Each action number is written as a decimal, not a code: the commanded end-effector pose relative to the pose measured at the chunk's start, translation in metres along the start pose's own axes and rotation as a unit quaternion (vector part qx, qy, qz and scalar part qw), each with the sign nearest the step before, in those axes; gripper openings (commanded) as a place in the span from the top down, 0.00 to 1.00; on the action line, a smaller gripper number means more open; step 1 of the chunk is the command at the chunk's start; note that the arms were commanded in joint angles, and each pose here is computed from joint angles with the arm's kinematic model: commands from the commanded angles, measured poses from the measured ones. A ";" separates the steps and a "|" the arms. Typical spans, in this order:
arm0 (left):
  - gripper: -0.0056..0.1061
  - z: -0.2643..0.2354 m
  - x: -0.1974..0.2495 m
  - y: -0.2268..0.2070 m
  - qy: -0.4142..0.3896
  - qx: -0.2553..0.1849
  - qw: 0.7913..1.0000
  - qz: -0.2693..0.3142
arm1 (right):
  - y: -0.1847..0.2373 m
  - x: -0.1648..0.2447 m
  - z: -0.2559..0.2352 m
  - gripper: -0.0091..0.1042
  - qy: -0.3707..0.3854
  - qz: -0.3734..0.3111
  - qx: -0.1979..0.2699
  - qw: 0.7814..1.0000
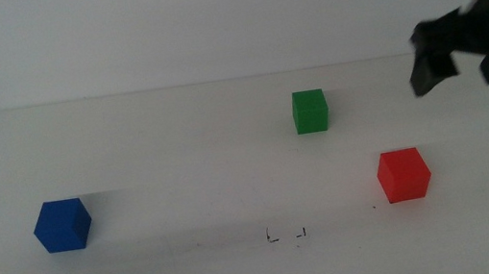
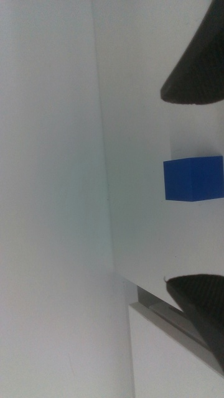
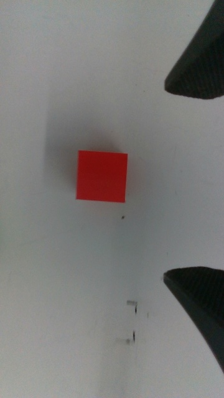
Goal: Stack red cubes first, then green, then blue cubes in a specific spot.
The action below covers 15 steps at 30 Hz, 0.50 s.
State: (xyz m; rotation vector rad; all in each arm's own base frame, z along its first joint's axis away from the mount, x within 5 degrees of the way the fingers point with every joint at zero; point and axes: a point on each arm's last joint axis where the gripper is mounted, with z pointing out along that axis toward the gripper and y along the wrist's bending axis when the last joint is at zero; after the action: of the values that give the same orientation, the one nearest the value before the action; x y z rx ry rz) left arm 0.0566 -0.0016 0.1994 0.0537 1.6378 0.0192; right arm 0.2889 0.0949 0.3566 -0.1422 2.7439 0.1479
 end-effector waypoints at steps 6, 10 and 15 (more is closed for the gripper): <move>0.11 0.000 -0.001 0.000 -0.009 -0.002 1.000 0.000 | 0.002 -0.015 0.068 0.13 0.082 0.003 0.026 0.996; 0.11 0.000 -0.001 0.000 -0.009 -0.002 1.000 0.000 | 0.004 -0.020 0.097 0.13 0.090 0.003 0.027 0.996; 0.11 0.000 -0.001 0.000 -0.009 -0.002 1.000 0.000 | 0.004 -0.024 0.127 0.13 0.097 0.004 0.029 0.995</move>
State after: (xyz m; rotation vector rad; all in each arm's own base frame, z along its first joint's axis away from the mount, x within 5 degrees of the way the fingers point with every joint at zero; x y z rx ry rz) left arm 0.0566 -0.0016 0.1994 0.0537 1.6378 0.0192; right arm 0.3535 0.1161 0.2532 -0.1340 2.9537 0.0760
